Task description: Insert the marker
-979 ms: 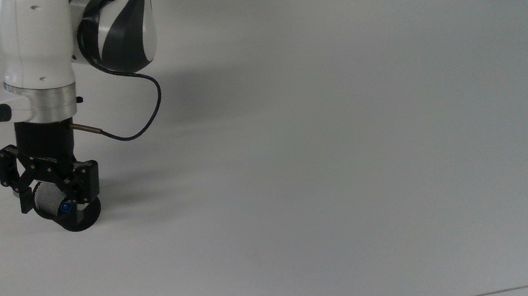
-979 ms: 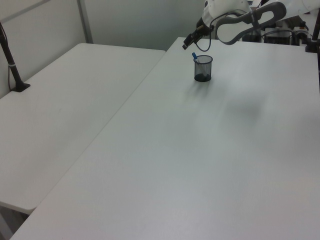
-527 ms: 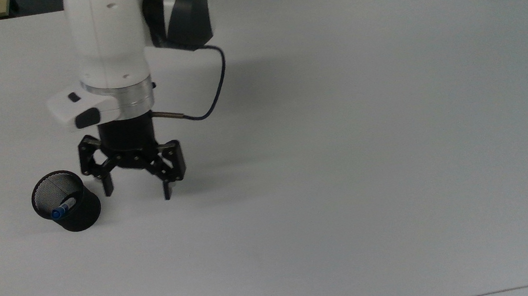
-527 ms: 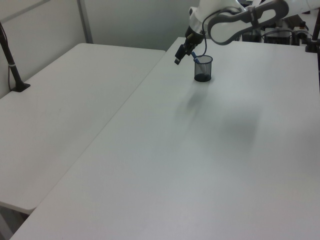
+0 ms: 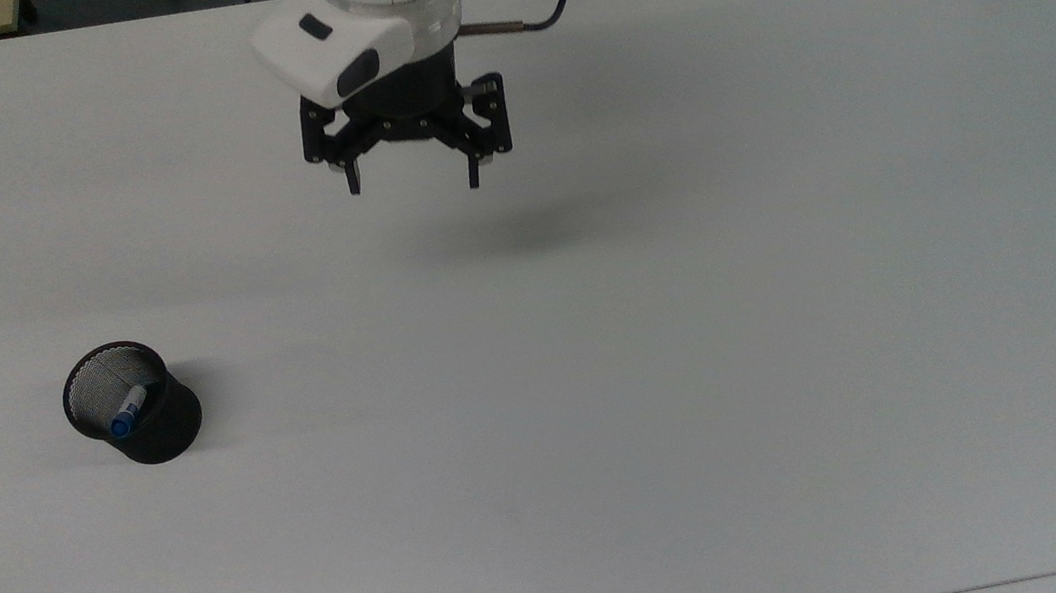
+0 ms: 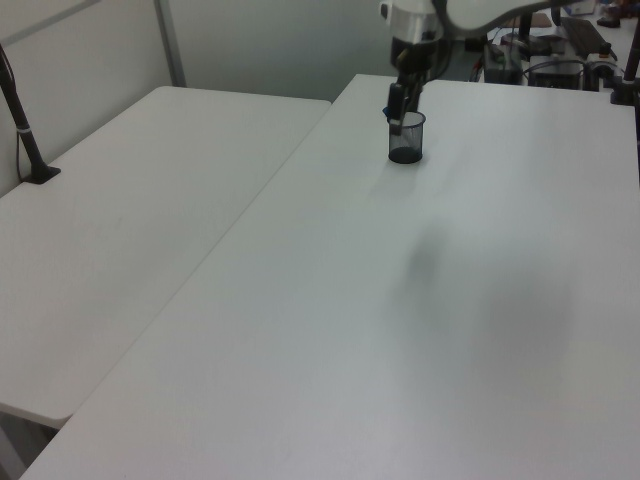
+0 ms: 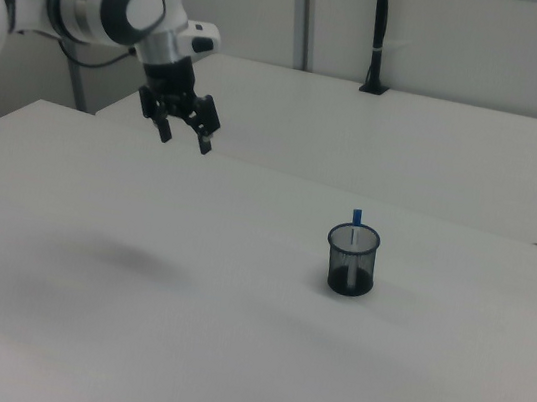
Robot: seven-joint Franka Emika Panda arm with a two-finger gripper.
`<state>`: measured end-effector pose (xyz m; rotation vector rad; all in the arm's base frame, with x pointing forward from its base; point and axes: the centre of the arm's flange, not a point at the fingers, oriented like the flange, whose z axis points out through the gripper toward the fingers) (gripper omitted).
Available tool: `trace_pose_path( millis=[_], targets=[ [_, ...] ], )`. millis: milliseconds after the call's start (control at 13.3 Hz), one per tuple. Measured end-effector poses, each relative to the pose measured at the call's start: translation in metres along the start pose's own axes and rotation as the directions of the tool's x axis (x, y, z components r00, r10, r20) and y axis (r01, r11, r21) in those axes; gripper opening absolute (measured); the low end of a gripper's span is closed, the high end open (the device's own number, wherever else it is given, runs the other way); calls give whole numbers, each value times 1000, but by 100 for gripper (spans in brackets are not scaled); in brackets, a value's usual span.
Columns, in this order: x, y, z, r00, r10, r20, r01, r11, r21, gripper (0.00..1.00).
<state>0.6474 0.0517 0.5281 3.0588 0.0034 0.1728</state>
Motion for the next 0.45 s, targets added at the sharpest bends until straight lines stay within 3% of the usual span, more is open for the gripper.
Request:
trace_pose_path(
  millis=[452],
  targets=[
    [-57,28,-59,997,33,71,-33,999,-2,100]
  ],
)
